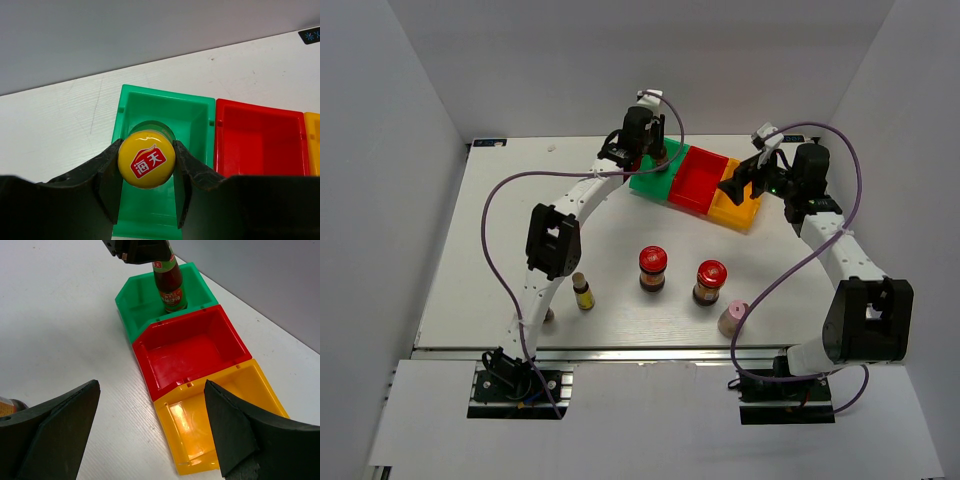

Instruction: Organize the condiment bottles

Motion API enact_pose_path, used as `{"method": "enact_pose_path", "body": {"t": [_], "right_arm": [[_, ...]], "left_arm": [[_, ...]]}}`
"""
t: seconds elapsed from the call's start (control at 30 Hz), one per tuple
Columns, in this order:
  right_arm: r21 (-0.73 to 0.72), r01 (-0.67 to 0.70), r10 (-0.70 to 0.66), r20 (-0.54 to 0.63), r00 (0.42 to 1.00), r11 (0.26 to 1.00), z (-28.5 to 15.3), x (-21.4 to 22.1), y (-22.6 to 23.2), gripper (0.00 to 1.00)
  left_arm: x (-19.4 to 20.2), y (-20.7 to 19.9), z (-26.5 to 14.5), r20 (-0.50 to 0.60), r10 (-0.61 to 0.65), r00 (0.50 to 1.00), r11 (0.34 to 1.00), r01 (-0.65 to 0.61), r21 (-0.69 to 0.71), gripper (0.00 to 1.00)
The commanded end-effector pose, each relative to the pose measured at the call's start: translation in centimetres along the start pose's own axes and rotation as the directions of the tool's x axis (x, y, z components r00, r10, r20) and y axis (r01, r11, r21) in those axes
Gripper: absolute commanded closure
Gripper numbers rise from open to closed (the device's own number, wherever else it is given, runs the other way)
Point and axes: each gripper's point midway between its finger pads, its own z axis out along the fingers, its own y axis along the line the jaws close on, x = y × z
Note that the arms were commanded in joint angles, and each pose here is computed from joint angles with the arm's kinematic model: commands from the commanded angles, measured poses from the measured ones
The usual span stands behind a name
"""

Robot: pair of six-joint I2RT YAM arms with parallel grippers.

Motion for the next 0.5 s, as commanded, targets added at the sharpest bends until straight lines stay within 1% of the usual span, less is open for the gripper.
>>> {"method": "enact_pose_path", "body": {"t": [0.0,0.17,0.2,0.3,0.37,0.43,0.47], "right_arm": [[-0.006,-0.007,0.007,0.014,1.0,1.0,0.2,-0.4,-0.3,0.11],[-0.009,-0.011,0.011,0.01,1.0,1.0,0.2,-0.4,-0.3,0.11],[-0.006,-0.011,0.011,0.011,1.0,1.0,0.1,-0.4,-0.4,0.11],[-0.007,-0.012,0.012,0.01,1.0,1.0,0.2,-0.3,-0.3,0.11],[-0.007,-0.015,0.015,0.006,1.0,1.0,0.2,-0.2,-0.4,0.11],[-0.004,-0.013,0.014,0.006,1.0,1.0,0.2,-0.2,-0.5,0.11],[-0.004,-0.017,0.017,0.004,1.0,1.0,0.2,0.0,-0.4,0.11]], "left_arm": [[-12.2,-1.0,-4.5,0.251,-0.052,0.967,0.998,0.039,0.056,1.0],[-11.8,-1.0,-3.9,0.249,-0.053,0.967,0.998,0.041,0.055,1.0],[-11.2,-1.1,-3.6,0.24,-0.053,0.969,0.998,0.04,0.056,0.99],[-10.8,-1.0,-3.2,0.236,-0.053,0.97,0.998,0.043,0.05,0.89],[-10.5,-1.0,-3.0,0.233,-0.05,0.971,0.998,0.039,0.049,0.75],[-10.4,-1.0,-2.9,0.235,-0.048,0.971,0.998,0.038,0.048,0.69],[-10.4,-1.0,-2.9,0.236,-0.049,0.971,0.998,0.038,0.052,0.63]]}}
